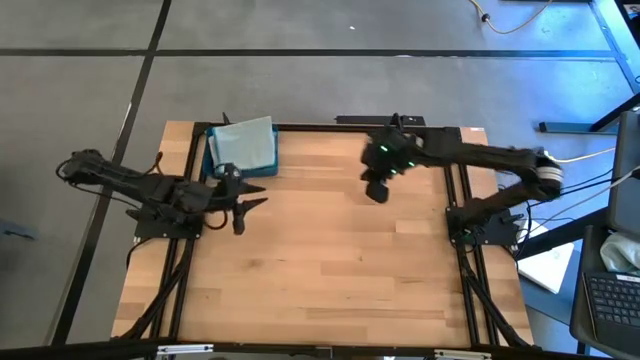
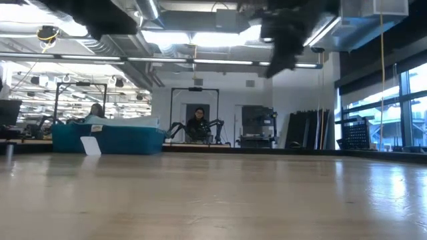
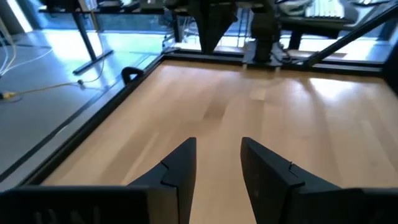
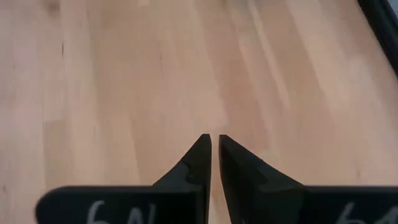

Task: Fold microfiber towels
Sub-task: Return to Home Position

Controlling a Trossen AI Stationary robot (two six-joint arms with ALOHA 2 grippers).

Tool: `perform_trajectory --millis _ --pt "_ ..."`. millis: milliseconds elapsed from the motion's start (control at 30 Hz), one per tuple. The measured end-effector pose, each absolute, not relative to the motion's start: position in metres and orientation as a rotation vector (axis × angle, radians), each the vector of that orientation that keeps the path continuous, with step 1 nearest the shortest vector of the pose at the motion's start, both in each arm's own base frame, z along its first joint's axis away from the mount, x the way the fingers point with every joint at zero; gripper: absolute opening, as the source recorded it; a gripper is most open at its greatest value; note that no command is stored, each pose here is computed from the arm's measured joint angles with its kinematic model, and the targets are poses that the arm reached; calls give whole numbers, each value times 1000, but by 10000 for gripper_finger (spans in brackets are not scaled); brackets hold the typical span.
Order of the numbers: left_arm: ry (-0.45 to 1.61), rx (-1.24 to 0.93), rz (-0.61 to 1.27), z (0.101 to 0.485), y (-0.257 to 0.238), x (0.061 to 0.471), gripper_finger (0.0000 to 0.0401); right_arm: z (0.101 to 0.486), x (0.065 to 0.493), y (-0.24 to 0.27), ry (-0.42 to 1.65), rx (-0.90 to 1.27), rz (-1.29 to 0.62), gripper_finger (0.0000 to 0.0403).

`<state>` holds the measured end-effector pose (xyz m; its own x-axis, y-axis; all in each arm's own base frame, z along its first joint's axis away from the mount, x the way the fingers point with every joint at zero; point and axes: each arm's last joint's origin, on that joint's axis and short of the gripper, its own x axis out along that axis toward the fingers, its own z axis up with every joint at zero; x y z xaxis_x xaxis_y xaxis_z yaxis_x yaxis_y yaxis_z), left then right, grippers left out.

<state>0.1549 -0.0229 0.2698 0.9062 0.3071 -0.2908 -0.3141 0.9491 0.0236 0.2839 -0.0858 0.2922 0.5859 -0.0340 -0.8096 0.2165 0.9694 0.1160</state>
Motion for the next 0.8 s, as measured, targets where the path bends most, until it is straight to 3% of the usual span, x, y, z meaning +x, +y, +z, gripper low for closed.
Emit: perform_trajectory --millis 300,600,800 --pt "205 -58 325 225 -36 136 116 256 204 -39 586 306 -204 33" --pt "65 -103 234 227 -29 112 116 199 162 -14 382 274 -196 33" --pt "28 -147 208 206 -26 104 116 169 143 -5 214 269 -161 33"
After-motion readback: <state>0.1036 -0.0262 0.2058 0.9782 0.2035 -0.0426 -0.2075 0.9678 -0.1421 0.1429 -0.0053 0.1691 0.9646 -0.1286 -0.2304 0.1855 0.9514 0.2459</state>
